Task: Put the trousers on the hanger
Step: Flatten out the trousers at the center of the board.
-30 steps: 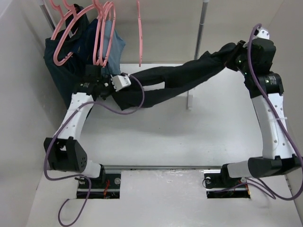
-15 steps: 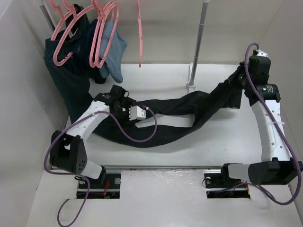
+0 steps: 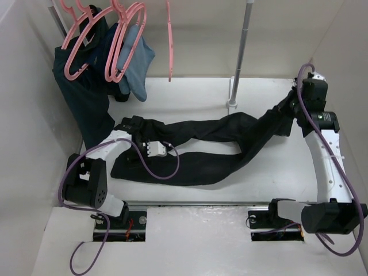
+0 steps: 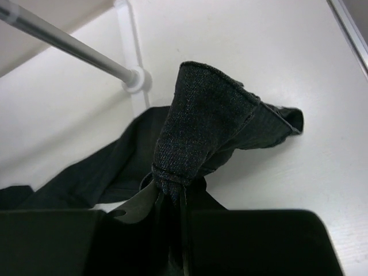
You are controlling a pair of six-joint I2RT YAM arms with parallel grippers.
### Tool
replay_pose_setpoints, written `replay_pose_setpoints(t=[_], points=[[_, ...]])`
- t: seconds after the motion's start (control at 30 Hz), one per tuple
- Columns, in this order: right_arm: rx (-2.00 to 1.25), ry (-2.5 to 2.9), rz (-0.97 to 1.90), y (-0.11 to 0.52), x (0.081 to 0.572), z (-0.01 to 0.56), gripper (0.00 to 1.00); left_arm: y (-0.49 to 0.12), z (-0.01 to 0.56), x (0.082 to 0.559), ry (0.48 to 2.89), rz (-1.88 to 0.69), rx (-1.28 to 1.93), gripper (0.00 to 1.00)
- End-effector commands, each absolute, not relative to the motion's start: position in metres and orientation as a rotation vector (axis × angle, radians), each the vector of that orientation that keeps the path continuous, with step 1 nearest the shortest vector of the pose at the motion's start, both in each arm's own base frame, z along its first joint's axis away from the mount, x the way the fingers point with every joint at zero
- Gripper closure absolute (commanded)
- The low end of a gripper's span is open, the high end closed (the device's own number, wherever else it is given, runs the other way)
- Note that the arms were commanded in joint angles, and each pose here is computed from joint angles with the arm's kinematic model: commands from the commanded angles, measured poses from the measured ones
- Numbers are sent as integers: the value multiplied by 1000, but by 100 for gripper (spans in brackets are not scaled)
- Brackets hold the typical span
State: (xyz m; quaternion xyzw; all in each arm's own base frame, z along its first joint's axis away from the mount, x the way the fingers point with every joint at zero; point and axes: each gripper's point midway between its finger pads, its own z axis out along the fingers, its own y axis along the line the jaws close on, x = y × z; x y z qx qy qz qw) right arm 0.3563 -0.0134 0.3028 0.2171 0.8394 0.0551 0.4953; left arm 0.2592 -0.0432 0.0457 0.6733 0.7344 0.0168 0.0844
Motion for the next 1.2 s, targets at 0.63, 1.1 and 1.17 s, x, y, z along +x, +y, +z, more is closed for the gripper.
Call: replay_pose_setpoints(t=[0.63, 1.1, 1.17], points=[[1501, 1441, -215, -119, 204, 251, 0, 70, 5, 154, 2772, 587, 1861, 19], [910, 2210, 13, -73, 381, 164, 0, 9, 102, 277, 2565, 263, 1180, 20], [879, 2258, -22, -82, 395, 152, 0, 6, 107, 287, 2511, 269, 1174, 19]])
